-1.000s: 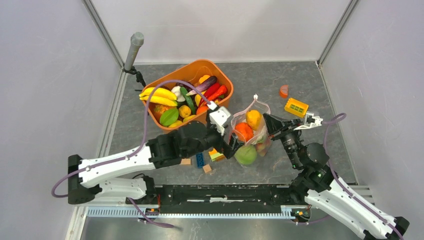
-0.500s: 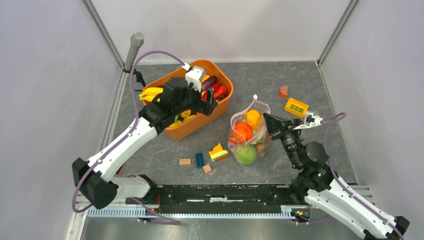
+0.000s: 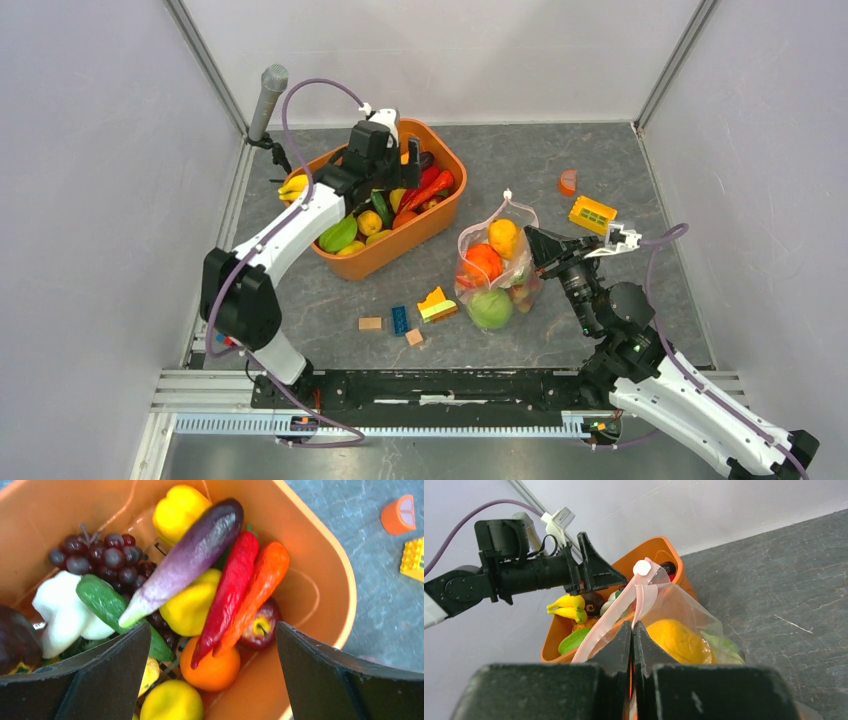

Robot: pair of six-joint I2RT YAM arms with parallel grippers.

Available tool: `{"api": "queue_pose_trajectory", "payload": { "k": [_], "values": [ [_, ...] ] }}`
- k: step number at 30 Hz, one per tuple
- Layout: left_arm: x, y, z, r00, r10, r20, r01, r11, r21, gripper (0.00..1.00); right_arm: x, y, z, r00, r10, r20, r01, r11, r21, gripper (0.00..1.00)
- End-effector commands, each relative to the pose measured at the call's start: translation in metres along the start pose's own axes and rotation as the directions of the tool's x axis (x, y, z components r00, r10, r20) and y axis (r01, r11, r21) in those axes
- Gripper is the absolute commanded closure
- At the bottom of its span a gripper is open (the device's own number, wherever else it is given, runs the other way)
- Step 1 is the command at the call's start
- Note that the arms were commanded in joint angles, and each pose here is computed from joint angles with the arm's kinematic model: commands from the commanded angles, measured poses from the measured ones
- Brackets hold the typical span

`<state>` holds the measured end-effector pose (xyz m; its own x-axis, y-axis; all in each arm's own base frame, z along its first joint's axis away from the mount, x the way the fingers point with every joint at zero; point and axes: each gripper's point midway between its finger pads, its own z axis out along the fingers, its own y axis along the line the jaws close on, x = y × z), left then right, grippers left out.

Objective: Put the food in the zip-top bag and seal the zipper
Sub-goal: Pick up the fake vegetable from the bin.

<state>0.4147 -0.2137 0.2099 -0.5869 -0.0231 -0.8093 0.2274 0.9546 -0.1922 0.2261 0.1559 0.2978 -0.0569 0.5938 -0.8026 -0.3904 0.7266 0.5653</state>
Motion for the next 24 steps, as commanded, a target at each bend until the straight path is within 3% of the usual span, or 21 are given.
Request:
{"api": "queue_pose_trajectory", "payload": {
  "k": [1,12,24],
  "values": [
    [-0.047,0.009,0.003,0.993,-0.051,0.111,0.059,0.996,-0.067,0.00,-0.020,0.015,0.002,0.999,0.019,0.037,-0.018,0.999,-0.033,0.96],
    [-0.046,0.067,0.059,0.985,-0.134,0.104,0.158,0.949,-0.273,0.03,-0.020,0.012,0.003,0.999,0.014,0.045,-0.013,1.000,-0.021,0.96],
    [-0.008,0.106,0.053,0.969,-0.208,0.133,0.247,0.853,-0.460,0.14,-0.020,0.006,0.002,0.999,0.003,0.050,-0.004,1.000,0.005,0.95]
  ]
}}
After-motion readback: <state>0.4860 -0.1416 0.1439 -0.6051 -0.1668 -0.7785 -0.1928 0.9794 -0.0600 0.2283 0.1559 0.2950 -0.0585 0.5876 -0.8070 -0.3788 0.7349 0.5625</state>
